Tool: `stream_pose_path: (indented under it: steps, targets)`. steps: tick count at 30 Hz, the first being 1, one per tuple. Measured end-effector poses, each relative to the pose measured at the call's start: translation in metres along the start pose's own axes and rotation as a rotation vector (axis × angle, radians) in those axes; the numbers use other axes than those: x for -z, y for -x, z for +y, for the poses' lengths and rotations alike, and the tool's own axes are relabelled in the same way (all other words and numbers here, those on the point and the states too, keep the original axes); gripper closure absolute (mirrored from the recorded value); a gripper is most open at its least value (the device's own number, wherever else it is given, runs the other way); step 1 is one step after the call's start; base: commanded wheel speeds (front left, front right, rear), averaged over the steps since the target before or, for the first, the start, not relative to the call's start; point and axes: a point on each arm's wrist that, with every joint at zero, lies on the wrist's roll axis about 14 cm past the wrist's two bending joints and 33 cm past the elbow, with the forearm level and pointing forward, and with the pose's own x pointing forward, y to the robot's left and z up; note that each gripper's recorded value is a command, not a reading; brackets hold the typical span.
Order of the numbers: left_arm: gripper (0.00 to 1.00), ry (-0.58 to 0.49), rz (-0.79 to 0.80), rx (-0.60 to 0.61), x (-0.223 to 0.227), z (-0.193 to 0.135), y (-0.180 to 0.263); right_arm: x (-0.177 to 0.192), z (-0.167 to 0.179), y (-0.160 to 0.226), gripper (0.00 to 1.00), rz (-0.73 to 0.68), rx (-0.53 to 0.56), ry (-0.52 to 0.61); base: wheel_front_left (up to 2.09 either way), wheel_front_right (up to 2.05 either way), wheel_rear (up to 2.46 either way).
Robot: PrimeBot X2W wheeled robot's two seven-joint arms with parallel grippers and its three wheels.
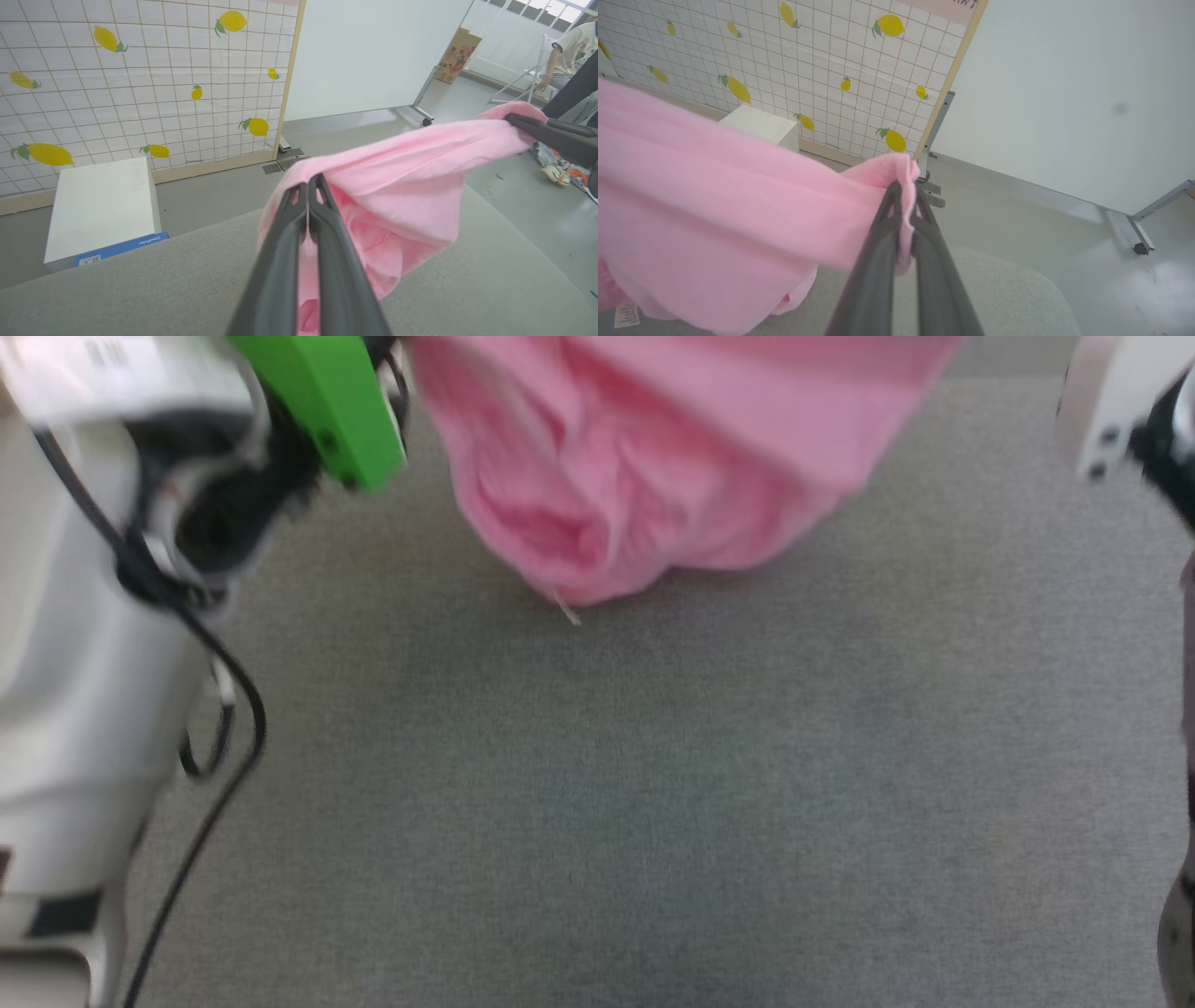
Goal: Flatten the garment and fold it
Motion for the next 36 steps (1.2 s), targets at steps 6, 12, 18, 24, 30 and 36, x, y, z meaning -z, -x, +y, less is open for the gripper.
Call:
stream_pose_path:
  steps: [6,12,18,24,30,36]
  targets:
    - [1.00,-0.054,-0.115,-0.108,-0.041,0.045,-0.035,-0.033,-0.004,-0.049,1.00,-0.088,0.046,0.058,0.00,0.00,0.00]
    - [1.00,-0.090,-0.324,-0.166,-0.083,0.076,-0.057,-0.064,-0.011,-0.084,1.00,-0.259,0.089,0.038,0.00,0.00,0.00]
    - [1.00,-0.082,-0.334,-0.170,-0.061,0.096,-0.071,-0.039,0.004,-0.109,1.00,-0.260,0.061,0.014,0.00,0.00,0.00]
    - [1.00,-0.064,-0.075,-0.147,0.038,0.099,-0.063,0.049,0.043,-0.100,1.00,-0.048,-0.064,-0.040,0.00,0.00,0.00]
    - [1.00,0.013,0.258,-0.072,0.159,0.063,-0.010,0.142,0.071,-0.038,1.00,0.188,-0.175,-0.077,0.00,0.00,0.00]
    - [1.00,0.115,0.475,-0.024,0.230,0.005,0.073,0.204,0.066,0.047,1.00,0.379,-0.165,-0.146,0.00,0.00,0.00]
